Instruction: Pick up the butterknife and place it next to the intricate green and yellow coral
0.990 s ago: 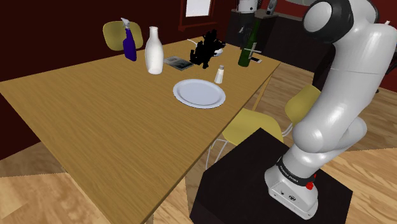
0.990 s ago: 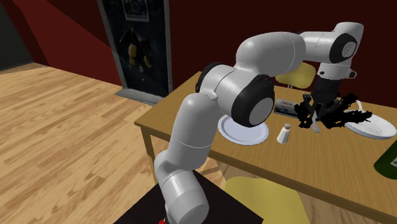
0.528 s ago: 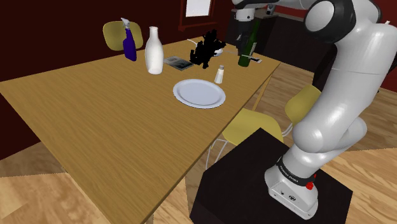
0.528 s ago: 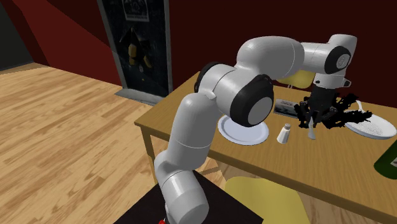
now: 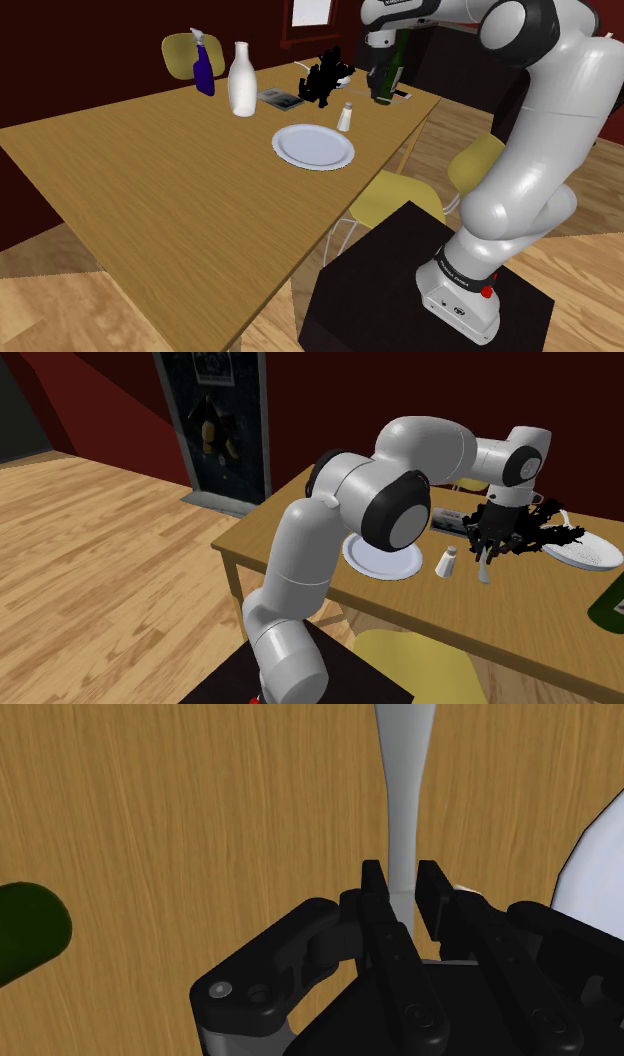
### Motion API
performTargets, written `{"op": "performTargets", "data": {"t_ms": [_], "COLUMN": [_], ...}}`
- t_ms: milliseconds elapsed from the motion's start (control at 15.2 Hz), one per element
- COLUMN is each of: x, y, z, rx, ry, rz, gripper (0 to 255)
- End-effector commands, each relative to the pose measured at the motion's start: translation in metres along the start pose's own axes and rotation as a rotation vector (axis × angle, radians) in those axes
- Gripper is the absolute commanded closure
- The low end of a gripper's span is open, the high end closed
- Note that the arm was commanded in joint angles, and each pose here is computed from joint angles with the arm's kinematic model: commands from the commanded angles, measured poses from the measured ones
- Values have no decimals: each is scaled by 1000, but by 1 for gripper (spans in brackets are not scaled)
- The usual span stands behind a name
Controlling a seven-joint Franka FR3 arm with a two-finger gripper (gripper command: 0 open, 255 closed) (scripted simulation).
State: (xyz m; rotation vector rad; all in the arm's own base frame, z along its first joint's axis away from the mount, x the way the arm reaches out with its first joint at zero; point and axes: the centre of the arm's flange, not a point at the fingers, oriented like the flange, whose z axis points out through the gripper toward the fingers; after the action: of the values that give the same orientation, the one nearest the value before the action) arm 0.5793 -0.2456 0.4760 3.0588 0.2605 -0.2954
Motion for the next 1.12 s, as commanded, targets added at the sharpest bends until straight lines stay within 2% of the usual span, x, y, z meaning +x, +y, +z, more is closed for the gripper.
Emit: {"op": "performTargets", "data": {"t_ms": [0,1056], "x": [2,18], "y": [0,-4], "z": [10,93], "rx": [0,0], "ry": [0,0], "rz": [0,0], "gripper": [255,255]}}
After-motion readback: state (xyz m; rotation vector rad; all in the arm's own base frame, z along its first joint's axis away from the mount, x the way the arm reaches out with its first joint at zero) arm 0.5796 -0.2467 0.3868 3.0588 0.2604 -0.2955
